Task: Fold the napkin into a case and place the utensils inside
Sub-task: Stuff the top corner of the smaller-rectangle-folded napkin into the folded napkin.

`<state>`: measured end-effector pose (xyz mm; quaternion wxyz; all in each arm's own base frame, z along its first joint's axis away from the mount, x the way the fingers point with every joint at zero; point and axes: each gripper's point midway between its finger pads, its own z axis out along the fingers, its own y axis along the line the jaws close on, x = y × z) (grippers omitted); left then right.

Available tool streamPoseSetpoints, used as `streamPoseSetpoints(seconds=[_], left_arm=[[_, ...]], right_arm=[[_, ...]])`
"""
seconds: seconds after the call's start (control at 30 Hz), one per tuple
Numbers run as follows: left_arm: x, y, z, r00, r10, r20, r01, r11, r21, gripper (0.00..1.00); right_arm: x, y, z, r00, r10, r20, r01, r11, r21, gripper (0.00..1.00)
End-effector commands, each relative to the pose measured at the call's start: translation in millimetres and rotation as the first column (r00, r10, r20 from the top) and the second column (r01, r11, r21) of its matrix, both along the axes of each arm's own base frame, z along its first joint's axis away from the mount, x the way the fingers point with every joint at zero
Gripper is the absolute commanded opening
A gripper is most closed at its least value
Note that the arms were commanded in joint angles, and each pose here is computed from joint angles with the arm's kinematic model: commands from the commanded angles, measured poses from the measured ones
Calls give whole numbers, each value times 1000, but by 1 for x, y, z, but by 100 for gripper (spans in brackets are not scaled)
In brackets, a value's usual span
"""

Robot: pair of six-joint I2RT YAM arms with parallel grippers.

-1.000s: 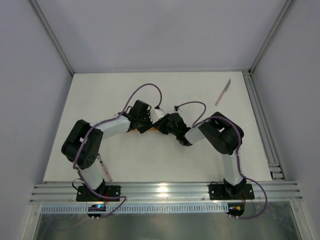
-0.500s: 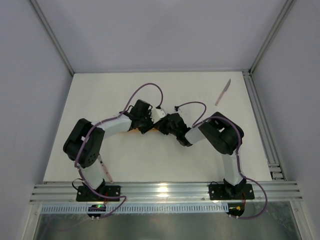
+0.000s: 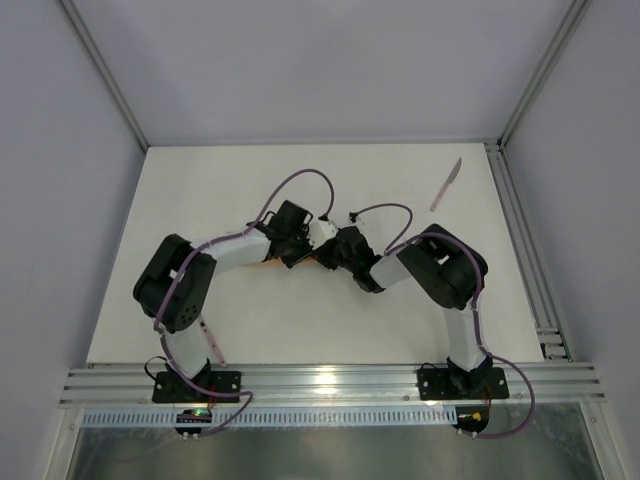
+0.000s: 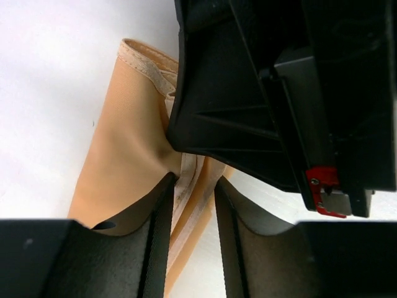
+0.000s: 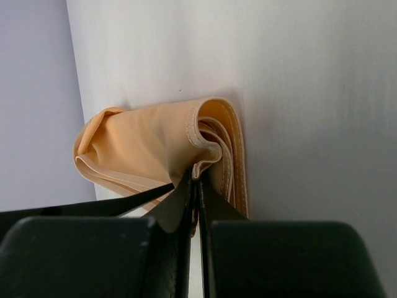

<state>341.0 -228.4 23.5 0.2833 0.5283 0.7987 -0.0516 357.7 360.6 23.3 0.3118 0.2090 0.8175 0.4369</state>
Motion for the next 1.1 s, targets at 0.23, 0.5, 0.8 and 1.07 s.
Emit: streamPoseSetpoints(seconds=[0.23, 0.5, 0.8, 1.07], left_arm=[[3, 6, -7, 999, 53, -3, -53, 997, 51, 17], [6, 13, 5, 995, 91, 47, -93, 995, 44, 30], [4, 18, 3, 996, 85, 39, -88, 993, 75, 22], [5, 20, 6, 994, 100, 50, -103, 992, 76, 11]], right_arm=[[-1, 2, 8, 1000, -3, 29, 3, 1000, 7, 4], [-2, 3, 9, 999, 7, 34, -8, 1000, 10, 4], [-3, 3, 9, 999, 10, 35, -10, 1000, 14, 4], [-3, 3, 10, 999, 14, 36, -14, 1000, 18, 4]])
